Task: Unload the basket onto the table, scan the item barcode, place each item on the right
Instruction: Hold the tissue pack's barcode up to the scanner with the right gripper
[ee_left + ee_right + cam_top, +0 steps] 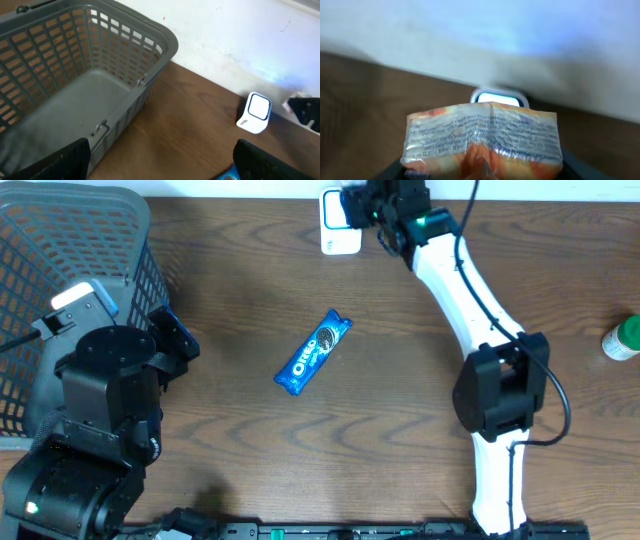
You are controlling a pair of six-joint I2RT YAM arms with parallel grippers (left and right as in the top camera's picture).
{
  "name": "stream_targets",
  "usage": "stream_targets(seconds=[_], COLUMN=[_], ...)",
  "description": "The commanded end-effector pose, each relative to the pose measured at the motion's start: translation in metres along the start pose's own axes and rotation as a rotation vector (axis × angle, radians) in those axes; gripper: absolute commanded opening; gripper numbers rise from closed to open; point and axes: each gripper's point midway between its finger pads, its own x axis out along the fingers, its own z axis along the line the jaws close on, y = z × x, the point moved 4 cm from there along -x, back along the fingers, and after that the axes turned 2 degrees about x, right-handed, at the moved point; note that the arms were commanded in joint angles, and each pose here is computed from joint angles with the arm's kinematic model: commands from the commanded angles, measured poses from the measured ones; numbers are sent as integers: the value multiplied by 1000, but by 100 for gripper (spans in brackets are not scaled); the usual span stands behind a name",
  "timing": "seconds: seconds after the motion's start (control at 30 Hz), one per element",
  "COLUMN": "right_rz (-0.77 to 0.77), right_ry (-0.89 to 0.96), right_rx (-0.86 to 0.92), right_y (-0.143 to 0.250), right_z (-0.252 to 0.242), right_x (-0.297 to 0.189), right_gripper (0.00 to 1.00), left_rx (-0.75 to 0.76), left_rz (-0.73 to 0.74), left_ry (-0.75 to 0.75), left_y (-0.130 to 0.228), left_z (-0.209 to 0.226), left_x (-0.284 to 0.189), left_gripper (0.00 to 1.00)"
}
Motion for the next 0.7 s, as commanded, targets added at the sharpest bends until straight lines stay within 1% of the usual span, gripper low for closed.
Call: stream_targets(seconds=[0.0,0.13,0.27,0.33,0.47,0.57,0.67], right_rz=[-22,-99,-158,-163,-150,-157,-158], right_ry=[11,4,73,112,122,121,116], right_rx=[-42,-47,-43,-23,-9,-9,15], right_y=[18,22,31,38,52,50,35], right_z=[5,4,-10,-17,-22,-21,-18], right_x=[31,54,75,82,92,92,83], right_gripper=[60,65,66,66,67,68,68], left_rx=[11,12,11,11,11,12,11], left_rz=[-8,-8,-8,-8,-8,-8,-8], left_ry=[-14,-14,-14,-14,-14,-14,-14], left_y=[-2,-2,-2,-2,-2,-2,-2], left_z=[2,2,2,2,2,2,2], left_x=[0,0,0,0,0,0,0], left_gripper=[91,91,91,91,91,91,92])
